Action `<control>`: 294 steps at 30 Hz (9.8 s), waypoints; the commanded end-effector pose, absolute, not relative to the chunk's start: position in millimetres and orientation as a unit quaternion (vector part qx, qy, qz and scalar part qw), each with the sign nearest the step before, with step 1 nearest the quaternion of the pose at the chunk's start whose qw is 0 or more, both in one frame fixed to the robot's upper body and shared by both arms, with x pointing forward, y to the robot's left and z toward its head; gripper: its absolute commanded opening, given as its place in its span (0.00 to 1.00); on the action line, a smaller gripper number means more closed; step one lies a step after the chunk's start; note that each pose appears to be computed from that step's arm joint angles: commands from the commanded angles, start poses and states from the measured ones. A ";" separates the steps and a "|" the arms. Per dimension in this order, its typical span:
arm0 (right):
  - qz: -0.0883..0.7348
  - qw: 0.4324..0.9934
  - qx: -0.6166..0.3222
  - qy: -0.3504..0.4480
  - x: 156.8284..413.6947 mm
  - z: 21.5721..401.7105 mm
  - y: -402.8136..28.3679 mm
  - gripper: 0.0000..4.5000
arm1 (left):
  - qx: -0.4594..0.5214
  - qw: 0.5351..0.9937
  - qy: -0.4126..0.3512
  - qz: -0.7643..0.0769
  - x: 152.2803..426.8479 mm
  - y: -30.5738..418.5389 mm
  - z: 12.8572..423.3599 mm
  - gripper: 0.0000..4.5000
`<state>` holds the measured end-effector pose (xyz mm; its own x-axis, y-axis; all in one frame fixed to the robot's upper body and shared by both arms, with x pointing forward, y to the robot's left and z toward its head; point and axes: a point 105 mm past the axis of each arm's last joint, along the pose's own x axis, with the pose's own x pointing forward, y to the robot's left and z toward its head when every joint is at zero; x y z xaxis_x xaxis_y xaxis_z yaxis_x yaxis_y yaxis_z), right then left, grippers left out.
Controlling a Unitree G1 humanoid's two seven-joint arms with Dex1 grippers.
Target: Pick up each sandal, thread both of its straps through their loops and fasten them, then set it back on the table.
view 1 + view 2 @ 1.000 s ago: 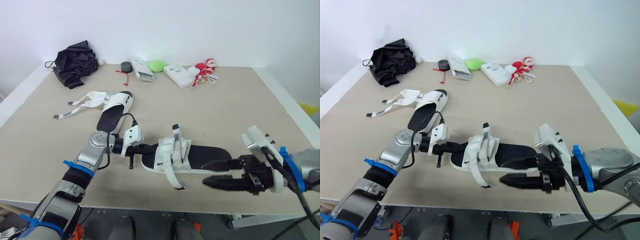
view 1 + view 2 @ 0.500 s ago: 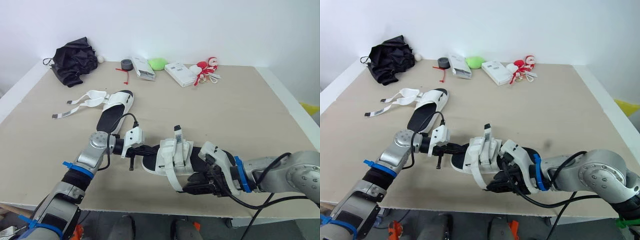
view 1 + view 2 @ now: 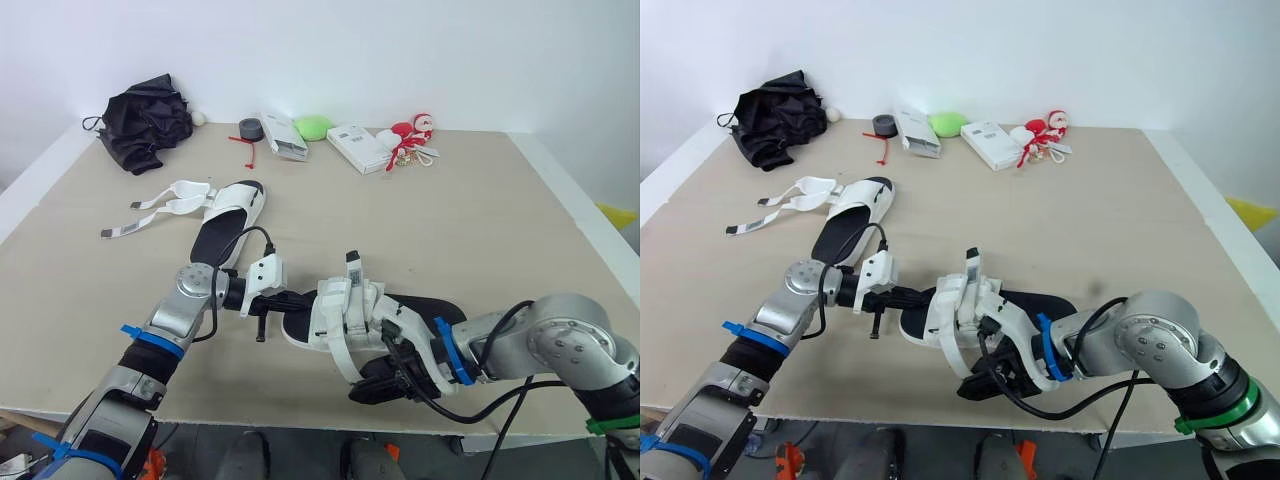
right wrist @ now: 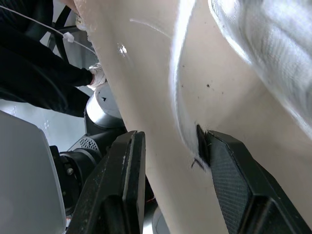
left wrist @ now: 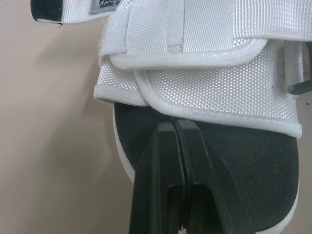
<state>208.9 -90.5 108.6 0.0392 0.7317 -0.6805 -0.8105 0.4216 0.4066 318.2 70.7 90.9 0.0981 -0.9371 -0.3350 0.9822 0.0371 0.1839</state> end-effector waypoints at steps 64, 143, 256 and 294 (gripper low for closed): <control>0.476 0.723 0.169 0.471 270.8 137.5 -58.9 0.01 | 0.175 0.753 0.092 -0.628 318.8 81.4 58.3 0.00; 0.586 0.698 0.030 0.411 263.8 139.4 -40.1 0.01 | 0.197 0.745 0.123 -0.625 317.3 84.3 45.2 0.00; 0.420 0.846 0.025 0.326 248.9 128.1 -84.7 0.92 | 0.211 0.705 0.121 -0.666 322.0 67.3 53.7 0.00; 0.647 0.723 0.124 0.210 216.9 210.3 -66.7 0.03 | 0.207 0.714 0.118 -0.658 321.2 68.7 50.8 0.00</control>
